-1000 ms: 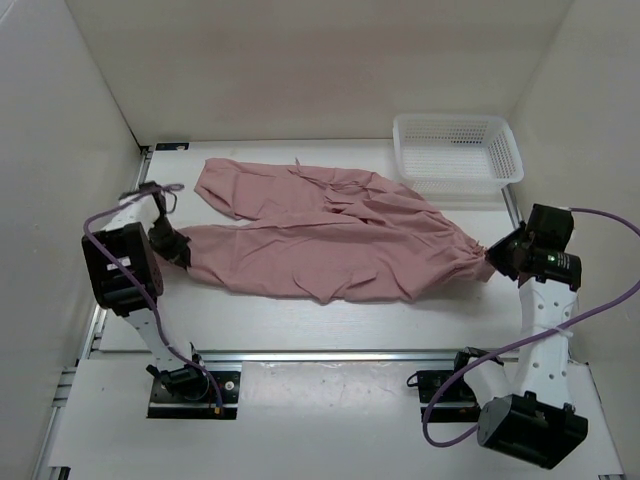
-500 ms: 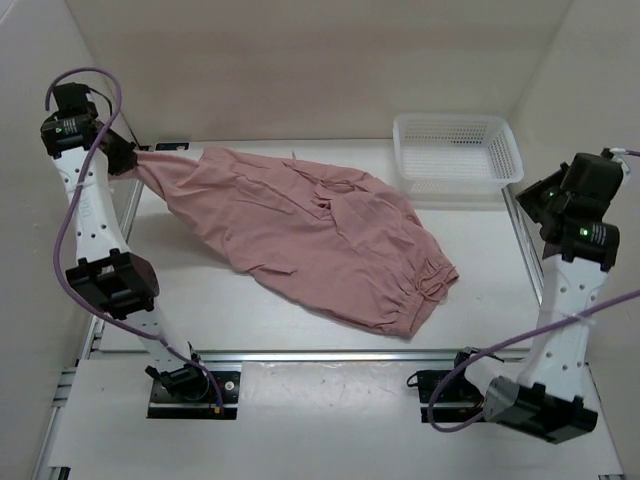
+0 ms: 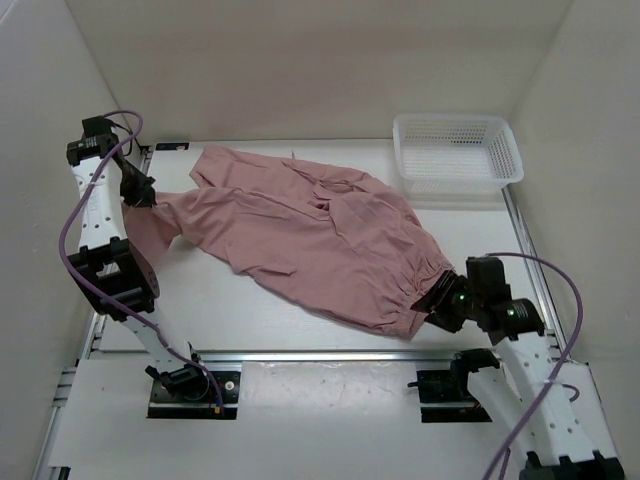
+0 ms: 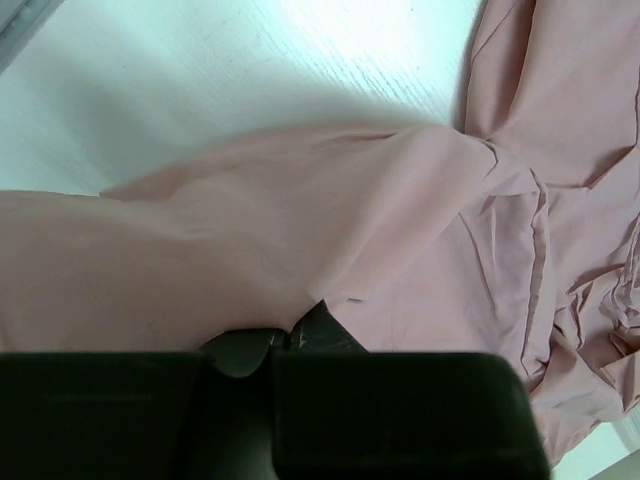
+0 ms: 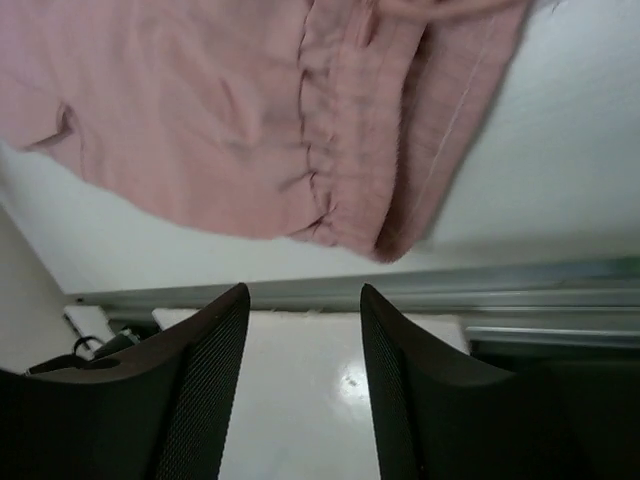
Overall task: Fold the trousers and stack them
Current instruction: Flatten the trousers out
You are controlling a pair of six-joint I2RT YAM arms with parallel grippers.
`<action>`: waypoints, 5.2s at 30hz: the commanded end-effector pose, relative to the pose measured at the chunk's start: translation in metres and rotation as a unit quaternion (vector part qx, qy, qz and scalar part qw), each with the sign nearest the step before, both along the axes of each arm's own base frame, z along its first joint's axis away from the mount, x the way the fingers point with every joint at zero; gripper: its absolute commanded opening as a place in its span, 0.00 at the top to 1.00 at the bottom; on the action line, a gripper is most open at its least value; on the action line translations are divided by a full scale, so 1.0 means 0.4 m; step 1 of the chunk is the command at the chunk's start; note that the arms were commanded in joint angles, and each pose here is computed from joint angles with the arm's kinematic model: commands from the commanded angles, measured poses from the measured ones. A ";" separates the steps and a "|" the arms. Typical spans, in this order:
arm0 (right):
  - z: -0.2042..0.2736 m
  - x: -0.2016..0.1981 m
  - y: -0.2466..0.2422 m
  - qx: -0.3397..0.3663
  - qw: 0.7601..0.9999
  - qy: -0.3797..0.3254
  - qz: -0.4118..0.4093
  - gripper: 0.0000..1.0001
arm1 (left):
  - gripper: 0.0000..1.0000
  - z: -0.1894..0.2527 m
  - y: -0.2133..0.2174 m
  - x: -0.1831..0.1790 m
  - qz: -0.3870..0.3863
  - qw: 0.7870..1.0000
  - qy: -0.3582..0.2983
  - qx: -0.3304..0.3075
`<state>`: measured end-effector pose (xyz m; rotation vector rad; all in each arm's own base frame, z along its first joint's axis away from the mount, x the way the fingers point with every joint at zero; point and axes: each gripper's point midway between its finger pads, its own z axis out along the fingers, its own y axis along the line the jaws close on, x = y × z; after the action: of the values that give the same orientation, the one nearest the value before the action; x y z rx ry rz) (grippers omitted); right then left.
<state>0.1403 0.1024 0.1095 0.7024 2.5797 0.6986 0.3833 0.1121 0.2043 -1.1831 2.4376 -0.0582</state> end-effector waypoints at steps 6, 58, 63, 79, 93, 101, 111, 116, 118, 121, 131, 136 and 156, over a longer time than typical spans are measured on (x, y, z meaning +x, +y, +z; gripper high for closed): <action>-0.101 -0.082 0.071 0.018 0.994 0.104 -0.032 0.38 | 0.90 0.054 -0.022 -0.005 -0.018 0.999 -0.039 0.016; 0.332 0.228 -0.425 -0.185 0.924 -0.106 -0.317 0.11 | 0.04 0.108 -0.029 -0.072 -0.030 0.996 -0.081 0.032; 0.346 0.375 -0.312 -0.110 0.966 -0.141 -0.187 1.00 | 0.62 0.085 -0.164 0.085 -0.143 0.985 -0.087 0.037; 0.099 0.495 -0.110 -0.104 0.994 -0.008 0.006 0.47 | 0.07 -0.263 -0.374 0.368 -0.213 0.977 0.019 -0.003; -0.134 0.575 0.051 -0.088 0.990 0.078 0.074 0.53 | 0.90 -0.288 -0.420 0.443 -0.216 0.975 -0.027 -0.032; -0.215 0.476 0.051 -0.104 0.984 0.122 0.078 0.56 | 0.90 -0.233 -0.349 0.375 -0.194 0.981 -0.007 0.024; -0.189 0.362 0.018 -0.117 0.982 0.129 0.079 0.62 | 0.90 -0.180 -0.114 0.082 -0.112 0.984 0.069 0.117; -0.171 0.348 0.005 -0.128 0.981 0.120 0.084 0.62 | 0.20 -0.139 -0.070 0.094 -0.097 0.989 0.058 0.094; -0.158 0.357 0.007 -0.127 0.982 0.111 0.083 0.62 | 0.27 -0.159 -0.069 0.104 -0.099 0.988 0.072 0.090; -0.135 0.364 0.003 -0.133 0.982 0.101 0.084 0.62 | 0.90 -0.193 -0.059 0.140 -0.088 0.990 0.075 0.077; -0.103 0.388 -0.003 -0.144 0.982 0.081 0.086 0.61 | 0.32 -0.339 -0.114 0.234 -0.133 0.987 0.091 -0.012; -0.098 0.389 -0.004 -0.146 0.982 0.080 0.090 0.61 | 0.89 -0.336 -0.115 0.249 -0.130 0.987 0.090 -0.003; -0.097 0.378 -0.007 -0.147 0.982 0.077 0.094 0.61 | 0.90 -0.212 -0.098 0.257 -0.134 0.987 0.064 0.068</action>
<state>0.2848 0.1006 0.0547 0.4721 2.8873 0.3025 0.4902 0.0641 0.1121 -0.8074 2.6752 0.0448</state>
